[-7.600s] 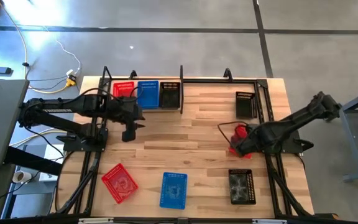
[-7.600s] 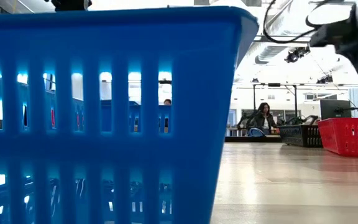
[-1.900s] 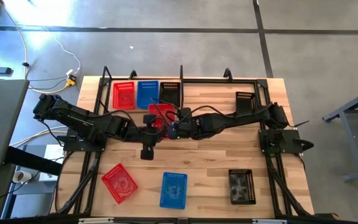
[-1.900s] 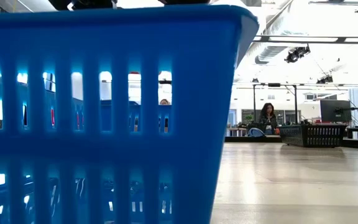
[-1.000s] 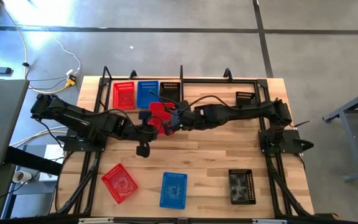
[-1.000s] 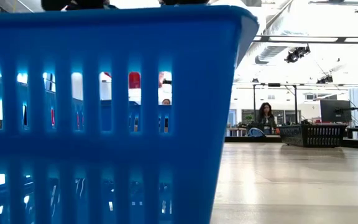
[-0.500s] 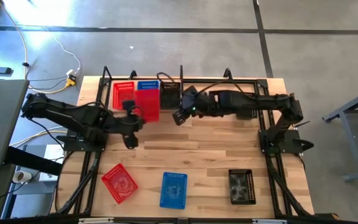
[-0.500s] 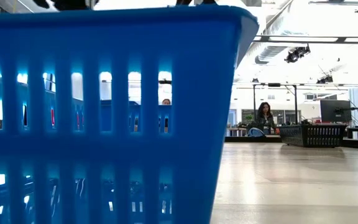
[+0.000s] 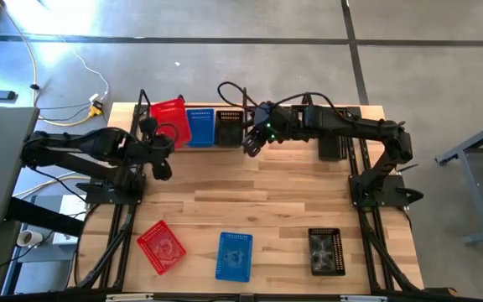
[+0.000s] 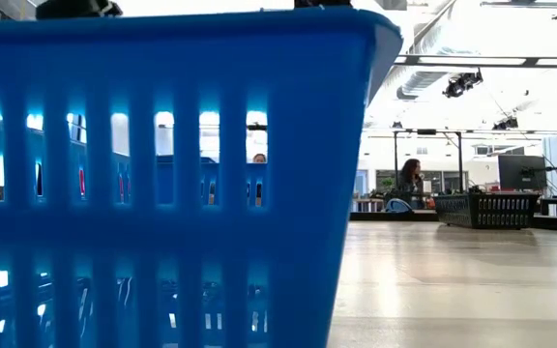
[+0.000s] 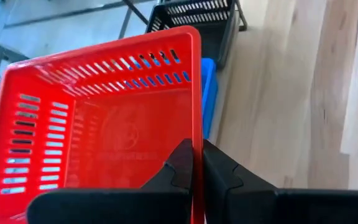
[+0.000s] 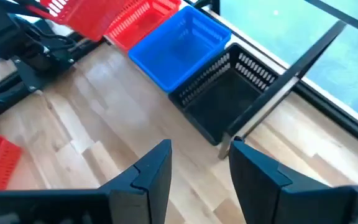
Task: Stack baskets on shelf by color
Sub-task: Stack the right red bin on the other red bin
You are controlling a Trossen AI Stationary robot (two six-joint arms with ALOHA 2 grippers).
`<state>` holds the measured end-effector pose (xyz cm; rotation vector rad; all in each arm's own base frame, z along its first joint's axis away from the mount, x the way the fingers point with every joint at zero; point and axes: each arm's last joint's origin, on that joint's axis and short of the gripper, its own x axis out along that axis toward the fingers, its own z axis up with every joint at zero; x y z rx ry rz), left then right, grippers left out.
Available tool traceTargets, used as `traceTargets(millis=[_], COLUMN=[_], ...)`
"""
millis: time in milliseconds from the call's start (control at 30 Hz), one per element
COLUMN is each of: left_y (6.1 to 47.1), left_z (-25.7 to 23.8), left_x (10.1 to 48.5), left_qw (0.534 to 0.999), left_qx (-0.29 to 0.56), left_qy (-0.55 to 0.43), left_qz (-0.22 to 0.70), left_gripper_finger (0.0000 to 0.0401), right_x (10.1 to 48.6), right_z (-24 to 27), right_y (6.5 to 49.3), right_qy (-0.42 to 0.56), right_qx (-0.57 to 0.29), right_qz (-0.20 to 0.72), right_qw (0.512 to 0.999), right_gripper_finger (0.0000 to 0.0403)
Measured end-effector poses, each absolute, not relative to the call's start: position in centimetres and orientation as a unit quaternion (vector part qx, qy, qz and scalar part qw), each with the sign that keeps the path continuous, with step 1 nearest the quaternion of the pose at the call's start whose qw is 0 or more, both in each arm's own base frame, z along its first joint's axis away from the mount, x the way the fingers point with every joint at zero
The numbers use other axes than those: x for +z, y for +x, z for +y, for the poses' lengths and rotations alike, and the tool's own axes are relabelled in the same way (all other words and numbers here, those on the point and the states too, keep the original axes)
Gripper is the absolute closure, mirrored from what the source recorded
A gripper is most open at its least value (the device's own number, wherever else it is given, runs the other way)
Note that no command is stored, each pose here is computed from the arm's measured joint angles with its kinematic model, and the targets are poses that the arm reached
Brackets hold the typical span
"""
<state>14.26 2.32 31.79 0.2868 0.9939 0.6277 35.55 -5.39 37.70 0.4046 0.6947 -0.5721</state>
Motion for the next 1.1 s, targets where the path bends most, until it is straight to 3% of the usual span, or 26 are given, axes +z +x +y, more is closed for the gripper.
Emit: traceTargets(millis=[267, 533, 1100], left_y=[13.7, 13.1, 11.7], left_z=[4.6, 5.7, 7.6], left_x=[30.4, 27.8, 27.7], left_qw=[0.792, 0.807, 0.795], left_qx=[0.307, 0.28, 0.228], left_qy=[0.114, 0.111, 0.147], left_qz=[0.515, 0.508, 0.542], left_gripper_finger=[0.0401, 0.0401, 0.0401], right_x=[37.7, 37.9, 37.6], right_z=[-7.3, -8.1, -8.7], right_y=[34.6, 33.3, 32.8], right_qy=[0.171, 0.146, 0.116], right_qx=[-0.268, -0.27, -0.265], right_qz=[0.361, 0.393, 0.423], right_qw=[0.877, 0.867, 0.859], right_gripper_finger=[0.0258, 0.0258, 0.0258])
